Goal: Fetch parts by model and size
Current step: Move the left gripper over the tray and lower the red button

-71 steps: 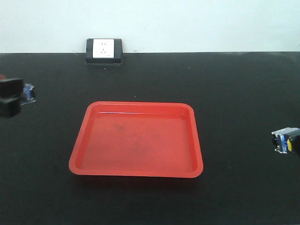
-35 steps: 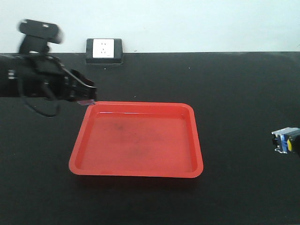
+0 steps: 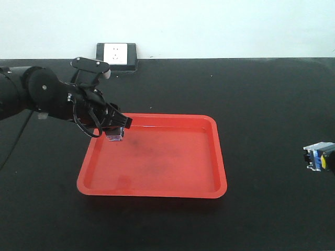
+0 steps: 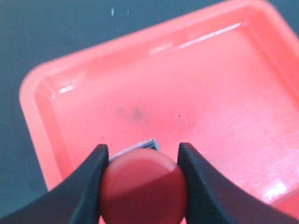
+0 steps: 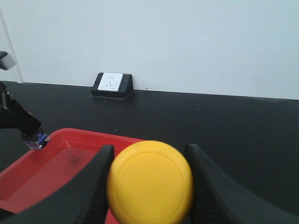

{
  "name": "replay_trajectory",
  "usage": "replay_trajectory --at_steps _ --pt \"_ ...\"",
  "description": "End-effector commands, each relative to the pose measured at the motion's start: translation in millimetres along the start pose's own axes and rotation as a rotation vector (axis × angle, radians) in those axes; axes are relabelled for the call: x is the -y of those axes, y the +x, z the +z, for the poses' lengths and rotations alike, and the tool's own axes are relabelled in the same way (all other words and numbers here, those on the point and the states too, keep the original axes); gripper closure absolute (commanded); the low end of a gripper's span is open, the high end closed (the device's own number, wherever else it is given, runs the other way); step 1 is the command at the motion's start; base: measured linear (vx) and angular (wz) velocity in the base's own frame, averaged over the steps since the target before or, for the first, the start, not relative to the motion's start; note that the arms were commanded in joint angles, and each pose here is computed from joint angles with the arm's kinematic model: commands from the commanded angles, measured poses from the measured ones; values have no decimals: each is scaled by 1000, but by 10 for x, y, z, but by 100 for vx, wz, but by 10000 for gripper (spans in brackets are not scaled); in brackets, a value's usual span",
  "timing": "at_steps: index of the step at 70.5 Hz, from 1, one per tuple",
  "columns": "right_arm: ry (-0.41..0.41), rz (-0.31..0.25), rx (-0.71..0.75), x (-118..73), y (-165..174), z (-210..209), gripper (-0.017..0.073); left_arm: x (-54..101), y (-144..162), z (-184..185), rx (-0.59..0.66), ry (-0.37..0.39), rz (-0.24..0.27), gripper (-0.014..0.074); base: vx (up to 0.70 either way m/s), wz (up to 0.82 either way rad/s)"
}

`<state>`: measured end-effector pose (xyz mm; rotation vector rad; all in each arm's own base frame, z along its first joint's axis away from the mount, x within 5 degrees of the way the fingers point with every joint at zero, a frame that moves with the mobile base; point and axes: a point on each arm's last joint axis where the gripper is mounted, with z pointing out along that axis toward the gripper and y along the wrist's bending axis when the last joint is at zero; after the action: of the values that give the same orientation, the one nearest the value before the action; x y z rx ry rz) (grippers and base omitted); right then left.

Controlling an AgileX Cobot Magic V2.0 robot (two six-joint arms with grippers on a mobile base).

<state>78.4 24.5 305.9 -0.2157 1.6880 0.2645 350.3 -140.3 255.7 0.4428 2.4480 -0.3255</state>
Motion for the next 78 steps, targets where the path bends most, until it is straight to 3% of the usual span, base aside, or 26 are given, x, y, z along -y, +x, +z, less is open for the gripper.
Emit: replay_trajectory --at_steps 1,20,45,64,78 --pt "-3 -11 104 -7 -171 -16 567 28 -163 -118 98 -9 -23 569 0 0" --pt "-3 -11 104 -7 -171 -16 567 -43 -100 138 59 -49 -75 553 0 0" --pt "-3 -11 104 -7 -171 -16 567 -72 -23 330 9 -55 -77 510 0 0" --pt "-3 -11 104 -7 -171 -16 567 -92 66 481 -52 -57 -82 393 0 0" --pt "-3 -11 104 -7 -171 -16 567 -91 68 477 -56 -56 -83 251 0 0"
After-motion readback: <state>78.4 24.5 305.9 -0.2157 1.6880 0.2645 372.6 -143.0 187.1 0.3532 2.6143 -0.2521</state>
